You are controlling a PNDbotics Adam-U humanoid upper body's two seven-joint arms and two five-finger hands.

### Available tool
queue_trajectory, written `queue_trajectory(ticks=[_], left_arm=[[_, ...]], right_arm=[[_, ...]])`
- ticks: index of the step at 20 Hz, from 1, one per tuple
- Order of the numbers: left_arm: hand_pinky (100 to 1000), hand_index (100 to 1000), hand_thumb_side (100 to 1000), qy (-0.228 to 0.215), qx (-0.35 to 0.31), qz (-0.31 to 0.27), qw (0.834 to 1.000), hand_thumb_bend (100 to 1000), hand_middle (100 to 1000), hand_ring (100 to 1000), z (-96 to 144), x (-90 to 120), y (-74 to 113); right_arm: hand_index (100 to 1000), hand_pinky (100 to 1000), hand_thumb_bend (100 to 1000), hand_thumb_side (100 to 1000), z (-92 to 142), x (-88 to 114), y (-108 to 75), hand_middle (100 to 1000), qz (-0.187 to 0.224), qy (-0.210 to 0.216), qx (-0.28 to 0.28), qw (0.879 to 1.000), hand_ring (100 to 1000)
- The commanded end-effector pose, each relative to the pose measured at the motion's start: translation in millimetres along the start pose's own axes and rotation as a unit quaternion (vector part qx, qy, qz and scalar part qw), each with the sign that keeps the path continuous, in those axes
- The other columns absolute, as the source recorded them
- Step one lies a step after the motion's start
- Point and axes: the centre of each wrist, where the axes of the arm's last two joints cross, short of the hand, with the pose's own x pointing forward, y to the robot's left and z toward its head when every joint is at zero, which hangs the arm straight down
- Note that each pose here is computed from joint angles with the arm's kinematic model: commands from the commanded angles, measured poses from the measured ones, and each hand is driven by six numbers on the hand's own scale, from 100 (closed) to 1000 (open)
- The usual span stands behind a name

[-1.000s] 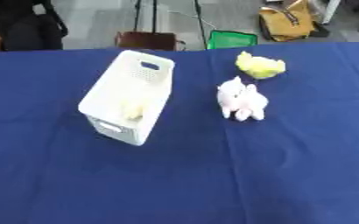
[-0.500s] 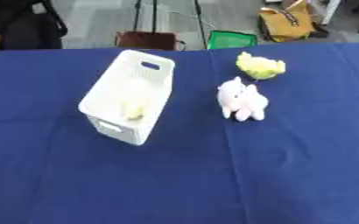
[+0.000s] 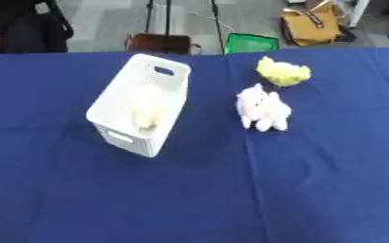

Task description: Pick up objects on the table and place them in the box.

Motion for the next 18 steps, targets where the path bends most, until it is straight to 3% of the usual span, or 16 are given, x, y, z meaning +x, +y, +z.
queue_trajectory(ticks=[1,4,9,16,17,18], left_arm=[[732,708,523,-0.016,-0.004,0.003,1.0,100,714,705,-7.6,2.5,1.5],[733,707,522,-0.014,-0.007,0.004,1.0,100,714,705,-6.7,2.7,1.2],[733,707,524,-0.013,-0.009,0.005,1.0,100,714,705,-6.0,2.7,1.3],[733,707,524,-0.01,-0.016,0.007,1.0,100,714,705,-4.1,2.9,1.3],[733,707,523,-0.009,-0.016,0.007,1.0,100,714,705,-3.9,2.9,1.4],[733,707,524,-0.009,-0.017,0.007,1.0,100,714,705,-3.8,2.9,1.5]], right_arm=[[831,829,100,958,-15.4,6.9,-7.8,689,0.028,-0.021,0.028,0.999,816],[841,829,100,974,-29.9,14.2,-7.5,706,0.066,-0.028,0.099,0.993,823],[844,828,100,968,-44.3,24.4,-4.3,724,0.095,-0.037,0.162,0.981,829],[863,833,100,1000,-70.6,48.8,3.7,769,0.127,-0.079,0.268,0.952,853],[867,833,100,943,-73.4,51.8,4.7,770,0.131,-0.081,0.282,0.947,855],[867,833,100,1000,-75.8,54.3,5.6,774,0.134,-0.082,0.294,0.943,855]])
